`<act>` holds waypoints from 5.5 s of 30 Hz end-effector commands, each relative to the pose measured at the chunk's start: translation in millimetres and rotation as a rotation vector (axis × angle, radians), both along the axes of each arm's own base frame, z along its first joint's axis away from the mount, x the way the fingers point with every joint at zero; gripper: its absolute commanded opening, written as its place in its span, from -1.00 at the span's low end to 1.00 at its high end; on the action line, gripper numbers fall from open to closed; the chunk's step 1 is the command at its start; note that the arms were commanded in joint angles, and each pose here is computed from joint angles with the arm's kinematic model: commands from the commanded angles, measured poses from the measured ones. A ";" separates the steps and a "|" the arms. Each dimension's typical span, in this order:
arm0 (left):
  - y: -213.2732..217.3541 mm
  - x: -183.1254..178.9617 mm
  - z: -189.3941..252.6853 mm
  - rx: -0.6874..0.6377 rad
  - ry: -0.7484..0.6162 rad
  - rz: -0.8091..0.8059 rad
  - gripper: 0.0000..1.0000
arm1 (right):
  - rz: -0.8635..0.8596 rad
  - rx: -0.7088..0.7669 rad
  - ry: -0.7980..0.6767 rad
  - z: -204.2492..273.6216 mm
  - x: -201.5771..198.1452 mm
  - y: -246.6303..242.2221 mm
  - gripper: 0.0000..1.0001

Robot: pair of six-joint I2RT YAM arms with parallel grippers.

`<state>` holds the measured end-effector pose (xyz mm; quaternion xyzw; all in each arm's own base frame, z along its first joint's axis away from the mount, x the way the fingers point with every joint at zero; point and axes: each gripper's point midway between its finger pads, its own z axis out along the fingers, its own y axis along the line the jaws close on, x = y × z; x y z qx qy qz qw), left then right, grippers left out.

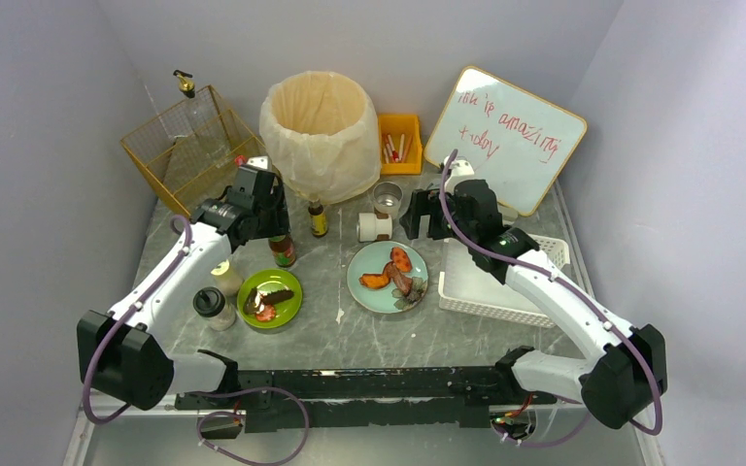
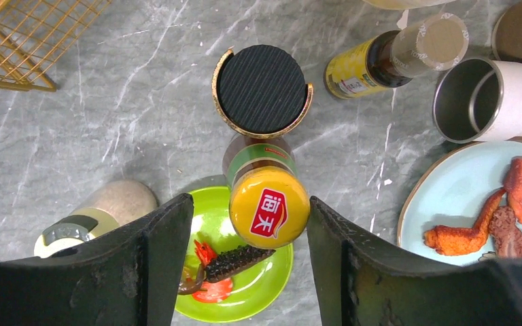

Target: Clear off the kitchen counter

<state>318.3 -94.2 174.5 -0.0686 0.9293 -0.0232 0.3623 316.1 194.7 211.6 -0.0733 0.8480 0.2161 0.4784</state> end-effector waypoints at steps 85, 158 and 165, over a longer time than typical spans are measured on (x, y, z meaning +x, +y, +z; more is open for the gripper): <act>65.0 60.5 169.6 0.103 -0.389 0.212 -0.90 | 0.046 0.015 -0.002 -2.6 0.6 7.9 0.88; 158.9 247.8 237.5 0.151 -0.689 0.322 -0.90 | 0.029 -0.008 0.014 -11.4 2.6 4.6 0.88; 157.4 254.1 215.6 0.148 -0.650 0.313 -0.90 | 0.024 -0.018 0.012 -11.3 2.4 2.5 0.88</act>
